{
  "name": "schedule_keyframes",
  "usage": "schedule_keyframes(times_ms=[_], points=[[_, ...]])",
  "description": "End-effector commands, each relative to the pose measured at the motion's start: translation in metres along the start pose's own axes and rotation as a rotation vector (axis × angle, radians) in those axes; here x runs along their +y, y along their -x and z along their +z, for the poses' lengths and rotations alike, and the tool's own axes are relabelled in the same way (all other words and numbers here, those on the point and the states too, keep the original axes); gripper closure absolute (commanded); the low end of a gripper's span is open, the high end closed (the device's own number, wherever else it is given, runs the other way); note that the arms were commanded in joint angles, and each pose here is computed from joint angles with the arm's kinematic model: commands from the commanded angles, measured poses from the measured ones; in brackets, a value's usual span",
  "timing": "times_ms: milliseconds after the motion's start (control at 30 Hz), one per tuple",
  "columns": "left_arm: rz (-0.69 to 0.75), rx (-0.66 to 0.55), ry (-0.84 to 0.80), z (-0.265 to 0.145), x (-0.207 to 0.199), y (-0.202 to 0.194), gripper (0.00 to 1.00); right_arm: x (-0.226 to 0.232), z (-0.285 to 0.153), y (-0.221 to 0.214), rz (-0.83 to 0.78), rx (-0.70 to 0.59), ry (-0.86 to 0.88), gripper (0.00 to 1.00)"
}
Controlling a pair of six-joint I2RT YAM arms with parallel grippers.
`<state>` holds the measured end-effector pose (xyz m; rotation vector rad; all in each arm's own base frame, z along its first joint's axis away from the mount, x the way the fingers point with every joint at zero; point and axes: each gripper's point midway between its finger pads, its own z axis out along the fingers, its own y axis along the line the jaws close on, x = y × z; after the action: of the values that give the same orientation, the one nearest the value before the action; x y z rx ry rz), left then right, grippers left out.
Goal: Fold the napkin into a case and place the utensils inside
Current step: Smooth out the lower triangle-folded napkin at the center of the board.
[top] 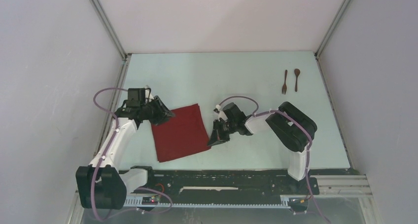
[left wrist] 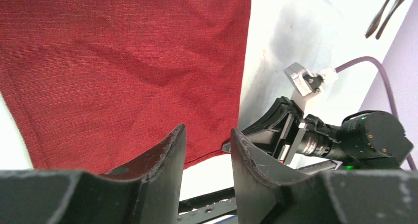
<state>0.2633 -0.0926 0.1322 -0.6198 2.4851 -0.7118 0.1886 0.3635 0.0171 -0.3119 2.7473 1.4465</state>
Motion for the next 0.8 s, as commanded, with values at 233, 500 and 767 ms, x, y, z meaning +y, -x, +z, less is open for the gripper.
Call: schedule_keyframes(times_ms=[233,500,767], points=[[-0.014,-0.001,-0.173,0.027,-0.027,0.024,0.59,-0.032,-0.02,-0.027,-0.004,-0.196,-0.177,1.0],[-0.132,-0.071,-0.148,0.043,-0.004,0.034,0.58,-0.019,-0.061,0.011,-0.087,-0.285,-0.201,0.29],[-0.307,-0.076,-0.147,0.065,0.025,0.052,0.77,0.069,-0.05,0.117,-0.184,-0.317,0.075,0.14]])
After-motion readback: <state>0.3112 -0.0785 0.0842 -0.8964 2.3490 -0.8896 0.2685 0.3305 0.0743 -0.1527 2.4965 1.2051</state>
